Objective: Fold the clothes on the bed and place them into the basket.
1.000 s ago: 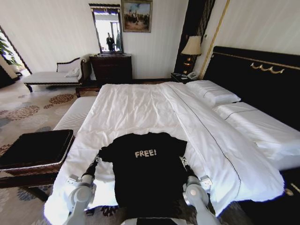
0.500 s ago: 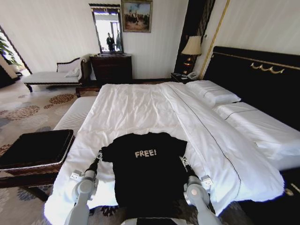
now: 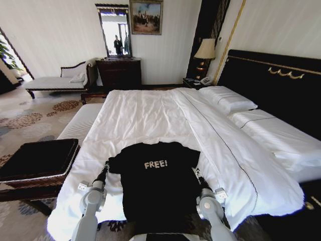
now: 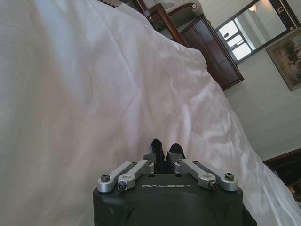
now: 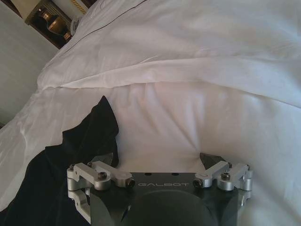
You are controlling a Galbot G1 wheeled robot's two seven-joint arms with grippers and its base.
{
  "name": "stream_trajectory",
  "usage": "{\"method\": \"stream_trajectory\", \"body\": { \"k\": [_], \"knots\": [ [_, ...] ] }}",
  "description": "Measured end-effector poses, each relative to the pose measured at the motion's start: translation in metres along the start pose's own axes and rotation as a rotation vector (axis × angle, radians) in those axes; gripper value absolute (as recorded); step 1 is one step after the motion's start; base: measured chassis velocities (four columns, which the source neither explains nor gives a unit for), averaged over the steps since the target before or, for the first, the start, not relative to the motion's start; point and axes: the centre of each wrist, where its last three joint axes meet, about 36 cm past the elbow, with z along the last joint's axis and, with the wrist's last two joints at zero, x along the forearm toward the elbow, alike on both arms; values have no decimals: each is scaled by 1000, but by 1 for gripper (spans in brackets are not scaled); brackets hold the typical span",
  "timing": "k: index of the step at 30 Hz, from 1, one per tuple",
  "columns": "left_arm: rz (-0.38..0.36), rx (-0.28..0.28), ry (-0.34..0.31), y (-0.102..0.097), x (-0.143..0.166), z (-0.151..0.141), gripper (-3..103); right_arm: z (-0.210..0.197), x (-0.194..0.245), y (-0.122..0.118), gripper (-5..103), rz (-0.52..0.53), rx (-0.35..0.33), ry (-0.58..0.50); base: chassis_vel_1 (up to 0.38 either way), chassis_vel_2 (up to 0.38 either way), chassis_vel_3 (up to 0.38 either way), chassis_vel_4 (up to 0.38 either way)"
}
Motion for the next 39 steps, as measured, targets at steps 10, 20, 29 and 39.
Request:
{"method": "stream_trajectory", "body": {
  "k": [10,20,29,39],
  "knots": [
    [14,-5,-28,2,8,-11,1,-3,-1,1,100,1,-1,-4,0,0,0,0],
    [-7,-23,-77,8,14,-21,1,1,-5,10,100,-8,-13,-4,0,0,0,0],
    [-43,-24,-83,12,24,-15,24,4,-4,10,100,-12,-9,0,0,0,0,0],
    [-50,-31,-39,8,64,2,57,0,-3,7,100,-13,-11,-5,0,0,0,0]
  ]
}}
